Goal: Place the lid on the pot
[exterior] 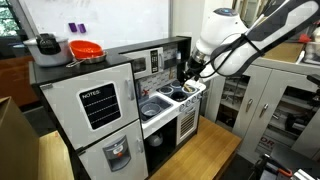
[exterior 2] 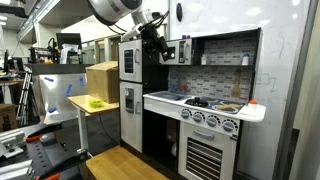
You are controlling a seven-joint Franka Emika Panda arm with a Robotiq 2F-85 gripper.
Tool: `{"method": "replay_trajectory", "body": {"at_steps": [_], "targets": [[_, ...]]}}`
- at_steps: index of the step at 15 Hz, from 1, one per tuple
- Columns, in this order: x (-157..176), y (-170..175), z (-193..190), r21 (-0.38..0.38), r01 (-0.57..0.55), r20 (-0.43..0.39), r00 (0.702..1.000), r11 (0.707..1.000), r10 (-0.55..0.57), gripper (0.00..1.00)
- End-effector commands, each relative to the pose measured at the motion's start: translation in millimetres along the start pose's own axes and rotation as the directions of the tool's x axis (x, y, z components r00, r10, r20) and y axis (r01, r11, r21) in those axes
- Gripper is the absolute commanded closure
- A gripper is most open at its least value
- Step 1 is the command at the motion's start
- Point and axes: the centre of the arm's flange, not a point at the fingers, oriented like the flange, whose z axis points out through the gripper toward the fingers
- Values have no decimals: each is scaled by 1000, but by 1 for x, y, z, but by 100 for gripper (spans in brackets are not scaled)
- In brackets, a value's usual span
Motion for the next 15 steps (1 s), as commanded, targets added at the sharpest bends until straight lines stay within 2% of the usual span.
{"method": "replay_trajectory", "body": {"at_steps": [1, 4, 5, 9, 12, 15], "targets": [[0, 0, 1, 1, -1, 1, 1000, 1000, 1, 0], [1, -1, 1, 2, -1, -1, 1000, 1000, 1, 0], [6, 0, 8, 4, -15, 23, 1000, 1000, 15, 0], [30, 19, 57, -7, -130, 132, 983, 992, 130, 0], [48, 30, 89, 10, -164, 148, 976, 986, 161, 0], [63, 30, 115, 36, -147, 151, 979, 988, 140, 0]]}}
